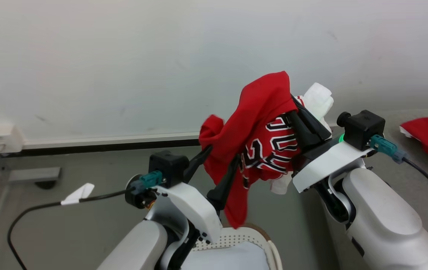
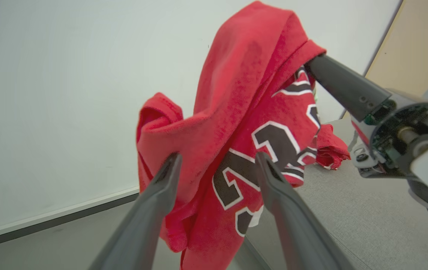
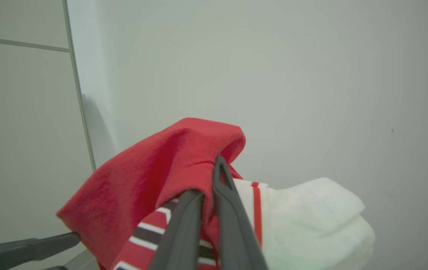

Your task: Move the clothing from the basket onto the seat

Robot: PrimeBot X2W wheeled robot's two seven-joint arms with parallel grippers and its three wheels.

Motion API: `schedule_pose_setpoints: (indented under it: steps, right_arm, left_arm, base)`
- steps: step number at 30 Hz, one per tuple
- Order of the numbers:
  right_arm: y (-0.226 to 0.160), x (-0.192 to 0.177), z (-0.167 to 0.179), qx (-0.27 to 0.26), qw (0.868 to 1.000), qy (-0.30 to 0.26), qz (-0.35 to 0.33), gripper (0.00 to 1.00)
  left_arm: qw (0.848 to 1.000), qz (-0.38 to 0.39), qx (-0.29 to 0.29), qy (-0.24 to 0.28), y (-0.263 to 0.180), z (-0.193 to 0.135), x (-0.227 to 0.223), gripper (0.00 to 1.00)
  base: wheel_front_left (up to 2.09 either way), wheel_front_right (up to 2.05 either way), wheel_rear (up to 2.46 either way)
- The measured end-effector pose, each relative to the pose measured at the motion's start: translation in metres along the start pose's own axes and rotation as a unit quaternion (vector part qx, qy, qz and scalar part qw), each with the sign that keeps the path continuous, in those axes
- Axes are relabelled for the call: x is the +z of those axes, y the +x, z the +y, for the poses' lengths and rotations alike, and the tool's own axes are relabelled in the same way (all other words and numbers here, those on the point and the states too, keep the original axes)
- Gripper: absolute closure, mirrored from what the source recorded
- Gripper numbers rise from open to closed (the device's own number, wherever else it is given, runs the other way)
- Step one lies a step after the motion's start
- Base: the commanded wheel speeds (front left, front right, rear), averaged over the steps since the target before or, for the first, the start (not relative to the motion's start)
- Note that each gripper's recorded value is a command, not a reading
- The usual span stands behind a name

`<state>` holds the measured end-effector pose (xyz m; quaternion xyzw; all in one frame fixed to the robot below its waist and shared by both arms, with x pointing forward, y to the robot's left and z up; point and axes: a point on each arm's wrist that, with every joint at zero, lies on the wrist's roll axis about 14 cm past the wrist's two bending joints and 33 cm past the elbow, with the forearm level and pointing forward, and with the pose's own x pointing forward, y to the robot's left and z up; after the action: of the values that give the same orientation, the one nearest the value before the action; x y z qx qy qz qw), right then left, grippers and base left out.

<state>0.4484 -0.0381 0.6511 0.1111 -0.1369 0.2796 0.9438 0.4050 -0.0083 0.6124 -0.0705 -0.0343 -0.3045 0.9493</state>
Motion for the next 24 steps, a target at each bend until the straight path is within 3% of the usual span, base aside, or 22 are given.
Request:
schedule_pose_setpoints:
  steps: [10,24]
  right_arm:
    - [-0.051,0.017,-0.065,-0.095,0.995,-0.024,-0.014,1.0]
    - [-0.143,0.054,-0.137,-0.222,0.972,-0.072,-0.038,1.0]
  left_arm:
    - [0.998,0.014,-0.066,-0.016,0.021,-0.044,-0.026,0.0]
    - [0.987,0.035,-0.153,-0.036,0.038,-0.105,-0.048,0.0]
  base:
    - [0.0,0.0,0.0]
    - [0.0,0.0,0.0]
